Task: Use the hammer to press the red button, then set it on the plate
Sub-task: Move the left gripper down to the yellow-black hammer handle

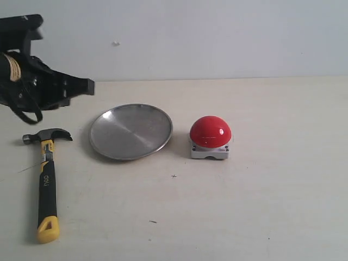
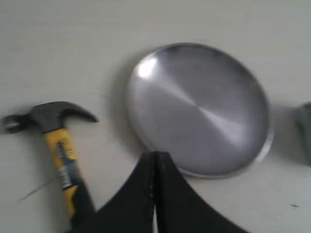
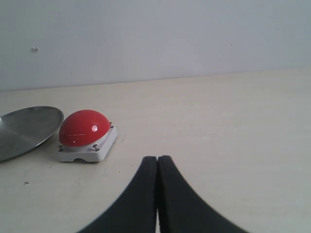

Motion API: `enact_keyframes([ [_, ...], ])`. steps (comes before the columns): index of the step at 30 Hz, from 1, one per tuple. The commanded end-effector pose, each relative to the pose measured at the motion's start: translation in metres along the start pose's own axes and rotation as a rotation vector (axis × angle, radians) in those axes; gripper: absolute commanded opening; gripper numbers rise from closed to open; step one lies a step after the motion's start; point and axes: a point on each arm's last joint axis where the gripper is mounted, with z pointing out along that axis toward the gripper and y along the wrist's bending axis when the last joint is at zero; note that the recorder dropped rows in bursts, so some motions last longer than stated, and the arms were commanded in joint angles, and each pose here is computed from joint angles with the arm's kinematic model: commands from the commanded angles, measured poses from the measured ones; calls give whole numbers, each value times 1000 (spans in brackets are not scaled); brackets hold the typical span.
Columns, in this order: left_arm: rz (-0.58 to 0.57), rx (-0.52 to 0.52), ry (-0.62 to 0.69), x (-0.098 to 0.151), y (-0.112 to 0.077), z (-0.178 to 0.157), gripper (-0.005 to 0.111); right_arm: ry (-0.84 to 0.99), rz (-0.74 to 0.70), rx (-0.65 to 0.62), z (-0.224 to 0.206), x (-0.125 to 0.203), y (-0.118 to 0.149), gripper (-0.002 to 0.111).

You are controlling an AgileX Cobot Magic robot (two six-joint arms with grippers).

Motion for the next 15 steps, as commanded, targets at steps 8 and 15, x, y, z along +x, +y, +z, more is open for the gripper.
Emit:
enact_keyframes([
  [8,-164,-182,475,-39,25,61,10,-12,-2,5,0,0,0,0],
  [15,-231,-201,625,-21,52,98,54,-12,-2,5,0,0,0,0],
])
